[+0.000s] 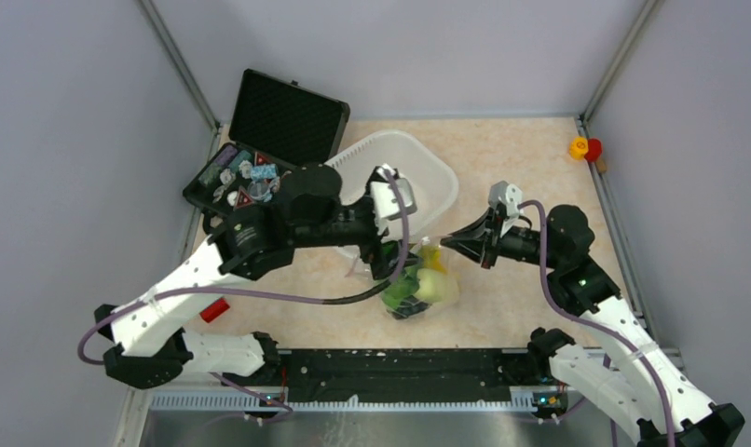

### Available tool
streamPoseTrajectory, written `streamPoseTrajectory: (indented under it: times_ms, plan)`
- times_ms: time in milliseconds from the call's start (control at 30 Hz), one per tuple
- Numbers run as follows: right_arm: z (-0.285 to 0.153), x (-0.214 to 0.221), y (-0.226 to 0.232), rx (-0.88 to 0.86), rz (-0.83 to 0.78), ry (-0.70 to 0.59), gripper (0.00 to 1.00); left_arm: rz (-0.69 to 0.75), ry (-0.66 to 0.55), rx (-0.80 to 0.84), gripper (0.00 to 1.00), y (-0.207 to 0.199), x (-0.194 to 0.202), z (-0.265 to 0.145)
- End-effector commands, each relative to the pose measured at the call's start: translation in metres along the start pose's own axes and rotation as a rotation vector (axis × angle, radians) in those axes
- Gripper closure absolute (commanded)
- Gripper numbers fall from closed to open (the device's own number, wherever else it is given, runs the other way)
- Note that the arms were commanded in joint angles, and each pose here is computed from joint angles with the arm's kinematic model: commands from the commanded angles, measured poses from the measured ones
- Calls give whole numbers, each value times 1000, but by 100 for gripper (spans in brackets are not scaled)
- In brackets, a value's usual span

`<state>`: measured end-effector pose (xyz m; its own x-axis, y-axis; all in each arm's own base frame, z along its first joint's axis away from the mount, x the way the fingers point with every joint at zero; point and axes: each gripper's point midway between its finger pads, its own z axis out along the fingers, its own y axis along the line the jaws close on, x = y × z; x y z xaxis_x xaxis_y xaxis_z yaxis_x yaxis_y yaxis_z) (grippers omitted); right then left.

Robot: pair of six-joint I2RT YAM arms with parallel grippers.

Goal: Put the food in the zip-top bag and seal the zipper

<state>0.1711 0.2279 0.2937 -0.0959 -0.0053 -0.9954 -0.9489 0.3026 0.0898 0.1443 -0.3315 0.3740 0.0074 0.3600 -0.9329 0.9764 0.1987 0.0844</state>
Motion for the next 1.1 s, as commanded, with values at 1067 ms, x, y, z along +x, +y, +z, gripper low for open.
streamPoseTrajectory:
  times_ms: [1067]
  plan:
    - [-11, -24, -6, 100, -60, -98, 100, 12, -121, 179, 4, -47, 16, -30]
